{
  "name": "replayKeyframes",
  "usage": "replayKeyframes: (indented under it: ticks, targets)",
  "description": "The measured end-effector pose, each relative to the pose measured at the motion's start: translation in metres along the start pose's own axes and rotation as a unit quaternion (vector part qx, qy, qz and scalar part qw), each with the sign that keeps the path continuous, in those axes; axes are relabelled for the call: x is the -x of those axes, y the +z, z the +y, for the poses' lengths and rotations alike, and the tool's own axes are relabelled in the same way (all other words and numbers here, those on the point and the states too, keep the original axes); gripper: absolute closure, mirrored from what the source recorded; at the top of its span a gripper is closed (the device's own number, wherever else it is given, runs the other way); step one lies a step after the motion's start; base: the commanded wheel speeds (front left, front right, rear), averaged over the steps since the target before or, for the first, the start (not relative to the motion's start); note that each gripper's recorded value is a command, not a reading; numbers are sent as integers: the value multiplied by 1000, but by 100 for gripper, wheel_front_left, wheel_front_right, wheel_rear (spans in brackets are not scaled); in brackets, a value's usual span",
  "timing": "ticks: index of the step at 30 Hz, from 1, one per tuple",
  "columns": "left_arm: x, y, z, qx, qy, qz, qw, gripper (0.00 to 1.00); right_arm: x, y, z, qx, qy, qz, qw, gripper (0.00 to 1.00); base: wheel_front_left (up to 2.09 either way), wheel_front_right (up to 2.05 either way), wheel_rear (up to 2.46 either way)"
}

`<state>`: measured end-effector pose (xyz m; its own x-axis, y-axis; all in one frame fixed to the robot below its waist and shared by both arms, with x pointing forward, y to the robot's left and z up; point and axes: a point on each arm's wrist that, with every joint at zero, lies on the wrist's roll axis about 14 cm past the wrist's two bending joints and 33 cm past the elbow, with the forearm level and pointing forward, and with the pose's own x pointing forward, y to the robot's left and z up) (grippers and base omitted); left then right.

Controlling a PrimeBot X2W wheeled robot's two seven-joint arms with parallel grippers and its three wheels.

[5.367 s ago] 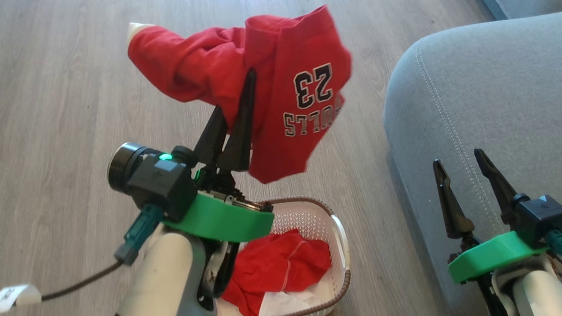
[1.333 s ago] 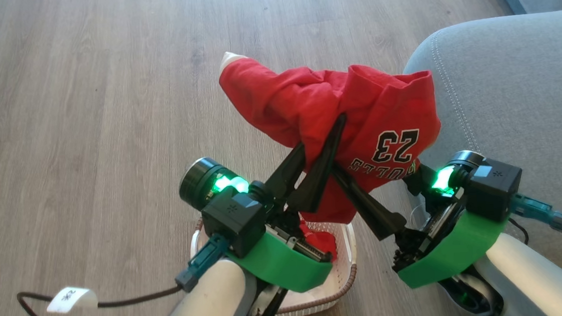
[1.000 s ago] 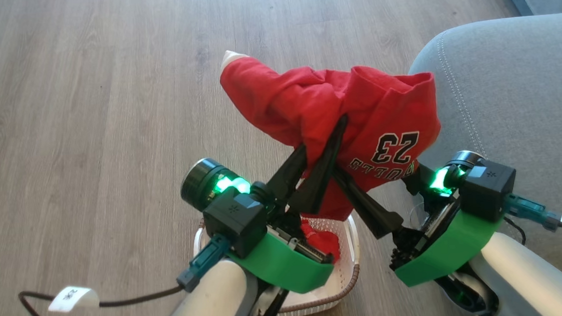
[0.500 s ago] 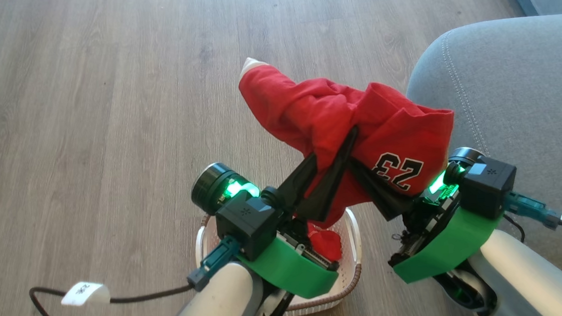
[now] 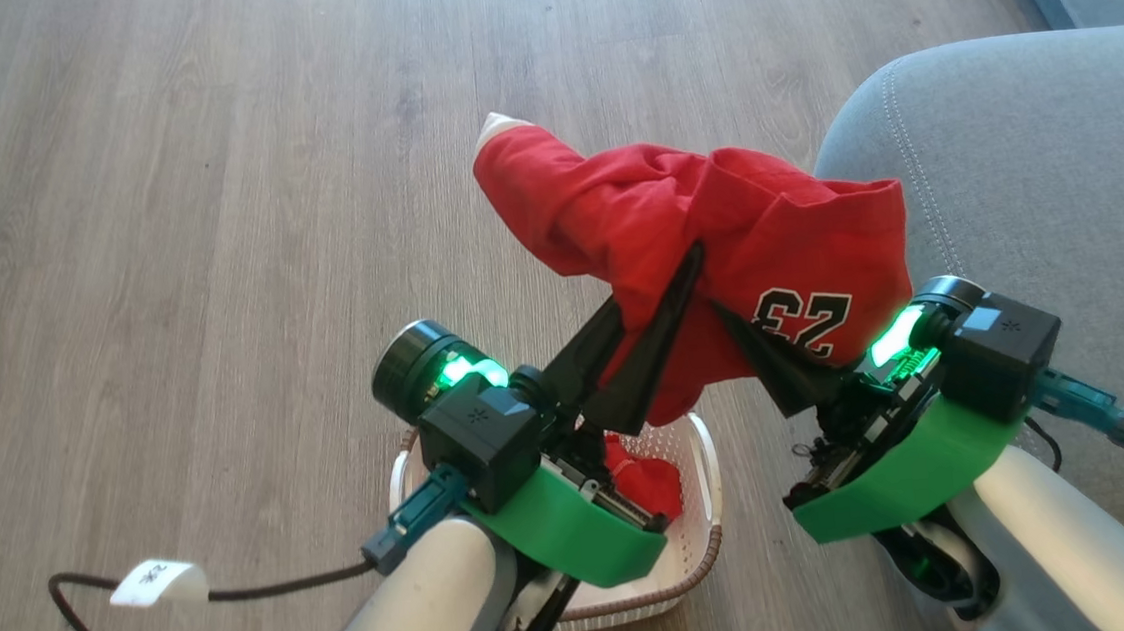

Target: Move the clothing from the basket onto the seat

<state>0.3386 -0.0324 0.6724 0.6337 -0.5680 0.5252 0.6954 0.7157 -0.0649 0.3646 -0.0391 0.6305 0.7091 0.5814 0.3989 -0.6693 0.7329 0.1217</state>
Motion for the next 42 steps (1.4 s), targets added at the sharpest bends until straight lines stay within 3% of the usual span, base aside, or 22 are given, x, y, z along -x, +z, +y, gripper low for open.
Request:
replayKeyframes:
  ticks: [2,4,6,25,42]
  targets:
    - [0,0,0,0,0,0,1000,55,0,0,-1,0,-1,0,1000,100,0,0,0]
    - [0,-1,1,0,1,1,1000,40,0,3,-4,5,-6,-5,1000,100,0,0,0]
    - [0,-1,1,0,2,2,1000,0,-1,9,-8,13,-11,-14,1000,100,0,0,0]
    - [7,-19,8,-25,11,33,999,0,0,32,-23,56,-34,-43,997,100,0,0,0]
    - [55,-101,20,-42,27,175,983,0,17,58,-55,102,-79,-62,990,100,0,0,0]
